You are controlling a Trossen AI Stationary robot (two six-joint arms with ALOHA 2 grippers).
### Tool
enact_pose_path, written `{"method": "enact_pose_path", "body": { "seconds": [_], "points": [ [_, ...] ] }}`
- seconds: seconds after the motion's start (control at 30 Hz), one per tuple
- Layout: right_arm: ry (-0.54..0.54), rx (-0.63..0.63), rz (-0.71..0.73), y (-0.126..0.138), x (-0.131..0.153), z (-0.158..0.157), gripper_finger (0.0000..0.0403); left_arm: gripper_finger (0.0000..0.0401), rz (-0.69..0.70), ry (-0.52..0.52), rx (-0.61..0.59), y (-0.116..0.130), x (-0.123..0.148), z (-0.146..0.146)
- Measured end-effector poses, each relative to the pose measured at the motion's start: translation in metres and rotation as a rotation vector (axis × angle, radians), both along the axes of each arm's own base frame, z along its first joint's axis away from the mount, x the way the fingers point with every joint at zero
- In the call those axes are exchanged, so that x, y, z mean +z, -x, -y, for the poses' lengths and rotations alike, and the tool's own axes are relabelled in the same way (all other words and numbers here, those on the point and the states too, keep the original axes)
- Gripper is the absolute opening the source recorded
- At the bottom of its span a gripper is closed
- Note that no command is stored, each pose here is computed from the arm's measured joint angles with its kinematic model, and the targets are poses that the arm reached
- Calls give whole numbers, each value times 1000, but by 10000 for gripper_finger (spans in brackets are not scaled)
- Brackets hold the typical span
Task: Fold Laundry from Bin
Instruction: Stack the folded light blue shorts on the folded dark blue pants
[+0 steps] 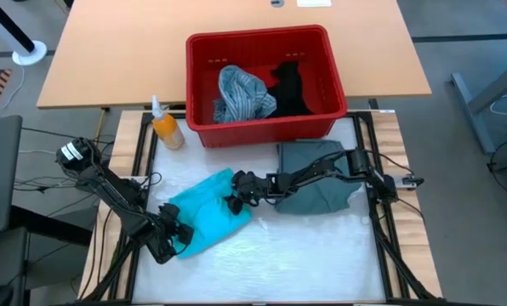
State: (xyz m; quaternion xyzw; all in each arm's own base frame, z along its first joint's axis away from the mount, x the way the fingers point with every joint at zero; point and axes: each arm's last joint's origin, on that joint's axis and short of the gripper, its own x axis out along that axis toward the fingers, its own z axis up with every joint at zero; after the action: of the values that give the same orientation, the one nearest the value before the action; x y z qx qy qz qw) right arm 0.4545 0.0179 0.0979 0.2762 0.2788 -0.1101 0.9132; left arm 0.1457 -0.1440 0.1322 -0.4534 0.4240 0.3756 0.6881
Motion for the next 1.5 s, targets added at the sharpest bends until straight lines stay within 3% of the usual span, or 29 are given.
{"method": "enact_pose_path", "body": {
  "seconds": [0.1,0.2,0.3,0.37,0.53,0.77,0.9,1.07,1.2,1.5],
  "points": [
    [-13,21,-6,0,0,-6,223,118,14,-7,-15,-1,-1,-1],
    [-34,49,1,1,3,-9,148,34,49,-41,-11,-3,-1,-1],
    [-58,110,42,-1,6,-9,64,16,108,-79,23,-5,-2,-2],
    [-92,156,71,-2,11,-9,35,15,146,-86,31,-9,-2,-3],
    [-115,179,53,5,37,-8,35,5,307,-102,-1,-23,12,-4],
    [6,172,55,36,122,-2,35,2,527,-146,-121,-47,62,-15],
    [13,137,31,66,166,3,35,2,644,-182,-178,-69,93,-28],
    [64,30,-62,111,205,7,35,1,716,-268,-250,-105,129,-55],
    [154,-90,-139,152,229,7,35,1,700,-321,-299,-137,138,-81],
    [260,-358,-328,246,241,3,35,0,706,-311,-462,-238,127,-125]
  ]
}}
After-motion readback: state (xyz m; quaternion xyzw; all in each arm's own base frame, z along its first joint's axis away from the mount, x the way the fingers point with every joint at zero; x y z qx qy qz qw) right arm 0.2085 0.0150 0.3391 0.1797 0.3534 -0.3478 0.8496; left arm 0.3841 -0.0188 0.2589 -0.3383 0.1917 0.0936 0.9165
